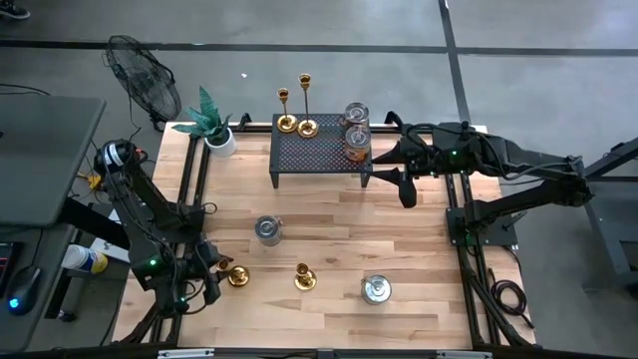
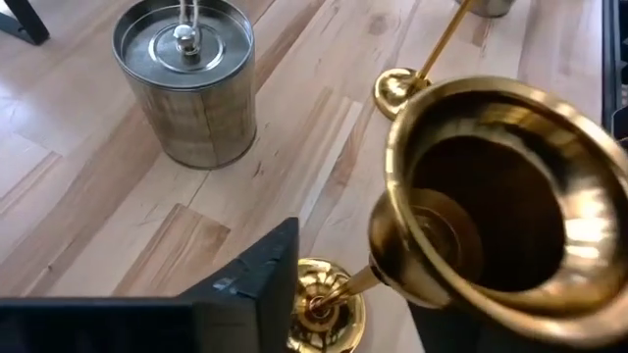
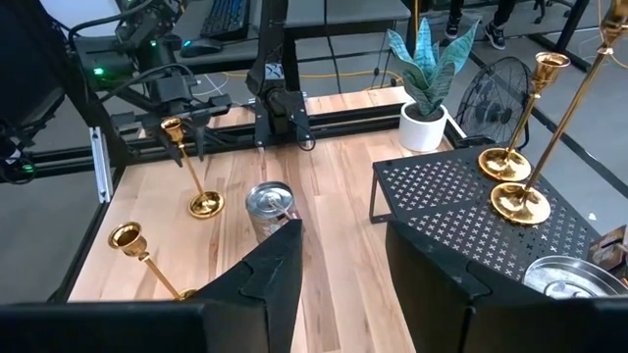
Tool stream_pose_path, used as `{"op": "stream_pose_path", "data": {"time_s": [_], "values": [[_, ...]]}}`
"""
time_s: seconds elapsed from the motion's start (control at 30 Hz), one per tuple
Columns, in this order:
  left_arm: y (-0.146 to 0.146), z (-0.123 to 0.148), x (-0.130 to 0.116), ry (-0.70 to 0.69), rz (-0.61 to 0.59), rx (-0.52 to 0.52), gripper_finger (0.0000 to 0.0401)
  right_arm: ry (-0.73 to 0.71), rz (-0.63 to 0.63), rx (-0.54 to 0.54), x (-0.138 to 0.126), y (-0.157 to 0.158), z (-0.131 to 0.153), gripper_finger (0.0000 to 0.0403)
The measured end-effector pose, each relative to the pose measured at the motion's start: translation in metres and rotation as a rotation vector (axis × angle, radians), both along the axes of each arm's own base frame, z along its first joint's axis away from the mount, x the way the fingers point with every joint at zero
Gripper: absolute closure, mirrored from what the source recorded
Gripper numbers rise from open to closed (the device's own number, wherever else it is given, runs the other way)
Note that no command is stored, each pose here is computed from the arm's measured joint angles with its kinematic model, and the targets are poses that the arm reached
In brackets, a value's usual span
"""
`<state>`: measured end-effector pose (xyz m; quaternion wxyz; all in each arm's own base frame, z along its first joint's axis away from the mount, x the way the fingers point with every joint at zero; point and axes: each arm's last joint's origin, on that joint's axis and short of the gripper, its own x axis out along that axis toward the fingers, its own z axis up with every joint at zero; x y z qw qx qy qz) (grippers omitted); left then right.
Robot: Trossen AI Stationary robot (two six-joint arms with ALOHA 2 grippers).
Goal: Pick & Place candle stick holders
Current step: Put the gold candle holder on the shelf
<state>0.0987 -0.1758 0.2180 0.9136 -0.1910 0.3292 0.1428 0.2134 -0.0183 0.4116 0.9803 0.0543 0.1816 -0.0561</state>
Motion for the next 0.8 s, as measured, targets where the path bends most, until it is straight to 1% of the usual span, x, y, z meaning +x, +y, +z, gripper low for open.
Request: {"op": "stream_pose_path", "data": {"time_s": [0.23, 0.5, 0.57, 0.8], "values": [[-0.0001, 0.0006, 0.0006, -0.031, 0.037, -0.031, 0.0313, 0.0, 0.0, 0.0, 0.0, 0.0, 0.0, 0.0263], [-0.0013, 0.0015, 0.0016, -0.061, 0.044, -0.042, 0.0385, 0.001, 0.001, 0.0, 0.0, 0.0, -0.0002, 0.0263], [-0.0013, 0.0015, 0.0016, -0.061, 0.044, -0.042, 0.039, 0.0, 0.001, 0.0, 0.0, 0.0, 0.0, 0.0263], [-0.003, 0.0028, 0.003, -0.094, 0.055, -0.061, 0.0389, 0.016, 0.011, 0.005, -0.0006, 0.0004, -0.0015, 0.0263]]}}
